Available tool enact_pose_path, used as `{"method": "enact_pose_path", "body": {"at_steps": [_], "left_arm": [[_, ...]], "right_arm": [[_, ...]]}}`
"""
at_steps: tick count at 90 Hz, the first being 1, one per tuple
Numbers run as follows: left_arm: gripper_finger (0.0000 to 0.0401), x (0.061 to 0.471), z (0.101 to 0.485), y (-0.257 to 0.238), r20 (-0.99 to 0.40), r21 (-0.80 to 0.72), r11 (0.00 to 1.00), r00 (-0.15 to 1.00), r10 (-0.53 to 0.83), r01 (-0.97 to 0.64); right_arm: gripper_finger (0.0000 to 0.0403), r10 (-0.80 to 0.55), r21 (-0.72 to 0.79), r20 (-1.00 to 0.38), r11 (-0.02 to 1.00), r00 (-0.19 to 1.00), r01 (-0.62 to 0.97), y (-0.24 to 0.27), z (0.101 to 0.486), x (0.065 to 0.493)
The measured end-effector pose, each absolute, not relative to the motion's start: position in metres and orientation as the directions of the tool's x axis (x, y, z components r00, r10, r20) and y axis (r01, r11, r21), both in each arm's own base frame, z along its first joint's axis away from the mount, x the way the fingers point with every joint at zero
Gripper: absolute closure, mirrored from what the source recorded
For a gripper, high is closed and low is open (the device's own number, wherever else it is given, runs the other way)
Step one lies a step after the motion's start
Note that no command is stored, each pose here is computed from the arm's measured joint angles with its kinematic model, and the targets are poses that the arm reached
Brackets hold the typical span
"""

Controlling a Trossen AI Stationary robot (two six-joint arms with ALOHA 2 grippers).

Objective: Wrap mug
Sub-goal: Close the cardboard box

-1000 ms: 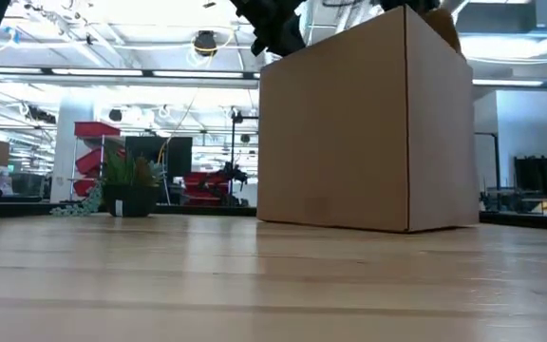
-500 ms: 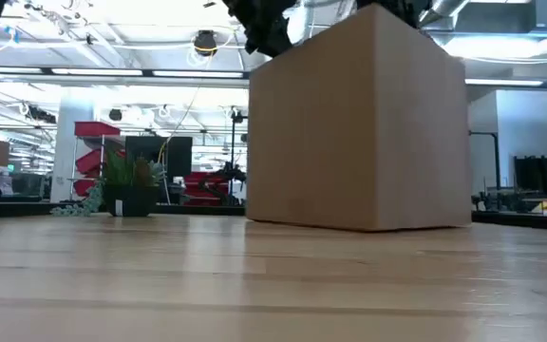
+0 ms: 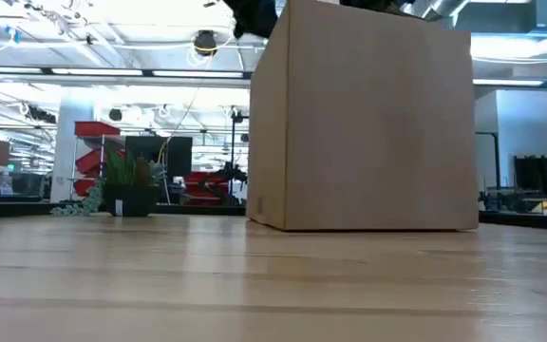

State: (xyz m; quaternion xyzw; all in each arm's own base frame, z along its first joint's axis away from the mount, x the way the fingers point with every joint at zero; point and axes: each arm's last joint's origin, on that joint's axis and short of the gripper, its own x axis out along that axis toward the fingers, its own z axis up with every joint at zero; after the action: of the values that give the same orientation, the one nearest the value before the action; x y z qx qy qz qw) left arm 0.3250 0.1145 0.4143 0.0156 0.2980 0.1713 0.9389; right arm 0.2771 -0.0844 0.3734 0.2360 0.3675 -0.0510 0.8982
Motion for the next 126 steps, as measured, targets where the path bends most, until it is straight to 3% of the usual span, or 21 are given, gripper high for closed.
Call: {"method": "enact_pose_path", "body": {"at_steps": [34, 56, 70, 86, 106, 126], "left_arm": [[0.0401, 0.284, 0.451, 0.089, -0.485, -0.043, 0.935, 0.826, 0.288, -0.351], [0.0401, 0.287, 0.425, 0.065, -0.651, -0.115, 0.957, 0.748, 0.130, -0.267], [0.0401, 0.295, 0.405, 0.047, -0.687, -0.141, 0.963, 0.723, 0.072, -0.231], [0.0401, 0.301, 0.391, 0.041, -0.701, -0.170, 0.955, 0.711, 0.056, -0.243], [0.0401, 0.299, 0.394, 0.046, -0.688, -0.160, 0.956, 0.722, 0.072, -0.248], [0.0401, 0.297, 0.394, 0.056, -0.688, -0.131, 0.958, 0.719, 0.098, -0.255]], "right_arm": [[0.0403, 0.112, 0.368, -0.640, 0.913, 0.760, 0.175, -0.090, 0.358, 0.283], [0.0403, 0.121, 0.311, -0.610, 0.946, 0.783, 0.096, -0.092, 0.359, 0.286], [0.0403, 0.144, 0.352, -0.544, 0.933, 0.827, 0.069, -0.095, 0.345, 0.292], [0.0403, 0.160, 0.384, -0.493, 0.922, 0.855, 0.049, -0.081, 0.331, 0.301], [0.0403, 0.048, 0.424, -0.449, 0.891, 0.892, 0.165, -0.074, 0.333, 0.309], [0.0403, 0.102, 0.421, -0.428, 0.902, 0.898, 0.098, -0.053, 0.334, 0.316]]}}
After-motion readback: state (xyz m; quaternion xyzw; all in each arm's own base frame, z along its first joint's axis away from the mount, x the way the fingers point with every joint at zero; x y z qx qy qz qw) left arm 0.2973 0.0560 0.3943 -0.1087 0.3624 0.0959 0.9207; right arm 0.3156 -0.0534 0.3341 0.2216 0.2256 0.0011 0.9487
